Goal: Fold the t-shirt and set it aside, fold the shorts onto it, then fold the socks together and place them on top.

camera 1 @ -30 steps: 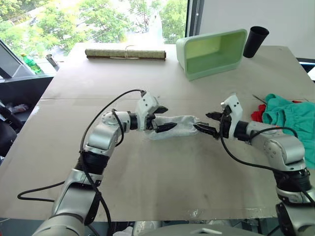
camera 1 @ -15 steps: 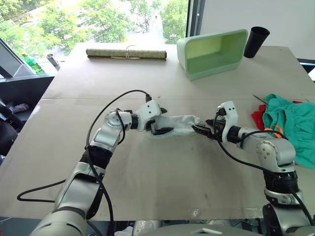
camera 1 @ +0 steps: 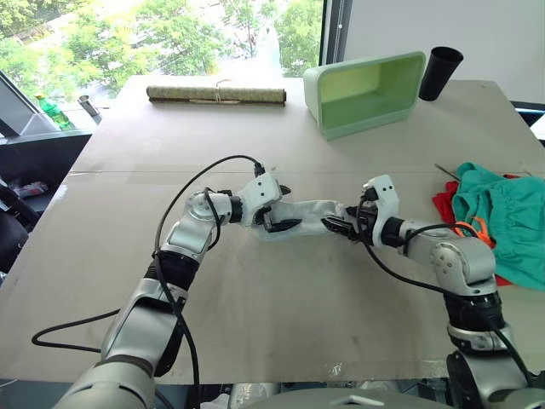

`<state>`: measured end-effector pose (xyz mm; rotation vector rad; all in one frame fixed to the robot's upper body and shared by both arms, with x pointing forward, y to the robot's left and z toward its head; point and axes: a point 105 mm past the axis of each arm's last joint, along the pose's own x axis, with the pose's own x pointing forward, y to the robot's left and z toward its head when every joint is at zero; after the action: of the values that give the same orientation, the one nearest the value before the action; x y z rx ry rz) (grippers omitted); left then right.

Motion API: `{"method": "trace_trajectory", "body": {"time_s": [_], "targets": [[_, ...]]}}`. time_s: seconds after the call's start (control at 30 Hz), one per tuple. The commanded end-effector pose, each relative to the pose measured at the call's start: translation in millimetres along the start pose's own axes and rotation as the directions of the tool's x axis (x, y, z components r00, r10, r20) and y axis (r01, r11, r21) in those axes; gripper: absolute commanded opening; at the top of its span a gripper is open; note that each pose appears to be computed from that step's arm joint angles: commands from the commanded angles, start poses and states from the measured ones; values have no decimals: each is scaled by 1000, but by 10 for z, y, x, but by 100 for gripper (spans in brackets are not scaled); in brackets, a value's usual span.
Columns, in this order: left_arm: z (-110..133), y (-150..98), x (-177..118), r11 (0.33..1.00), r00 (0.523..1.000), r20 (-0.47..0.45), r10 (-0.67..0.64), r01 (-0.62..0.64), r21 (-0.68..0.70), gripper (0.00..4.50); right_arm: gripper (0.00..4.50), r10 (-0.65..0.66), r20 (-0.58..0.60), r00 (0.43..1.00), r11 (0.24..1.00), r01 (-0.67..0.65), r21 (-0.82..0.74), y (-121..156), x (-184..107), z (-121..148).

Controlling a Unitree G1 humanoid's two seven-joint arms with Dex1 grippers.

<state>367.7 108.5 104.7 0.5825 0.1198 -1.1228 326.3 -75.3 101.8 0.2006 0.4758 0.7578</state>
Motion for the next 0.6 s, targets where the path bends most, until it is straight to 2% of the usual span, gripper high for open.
{"method": "trace_trajectory", "body": {"time_s": [0.03, 0.27, 0.43, 0.53, 0.6], "targets": [[-58, -25, 17, 1000, 1000, -24, -6, 6, 4, 435, 450, 79, -38, 996, 992, -74, 106, 149, 110, -104], [-98, -41, 13, 1000, 1000, -27, -6, 6, -5, 435, 450, 186, 66, 980, 920, -198, 337, 294, 160, 2], [-114, -46, 7, 1000, 1000, -28, -7, 6, -8, 435, 450, 194, 150, 969, 860, -242, 449, 262, 130, 102], [-115, -46, 7, 1000, 1000, -27, -7, 7, -10, 450, 365, 189, 185, 964, 842, -257, 475, 231, 85, 154], [-116, -44, 8, 1000, 1000, -27, -7, 7, -11, 450, 274, 186, 203, 961, 836, -263, 481, 209, 37, 178]]}}
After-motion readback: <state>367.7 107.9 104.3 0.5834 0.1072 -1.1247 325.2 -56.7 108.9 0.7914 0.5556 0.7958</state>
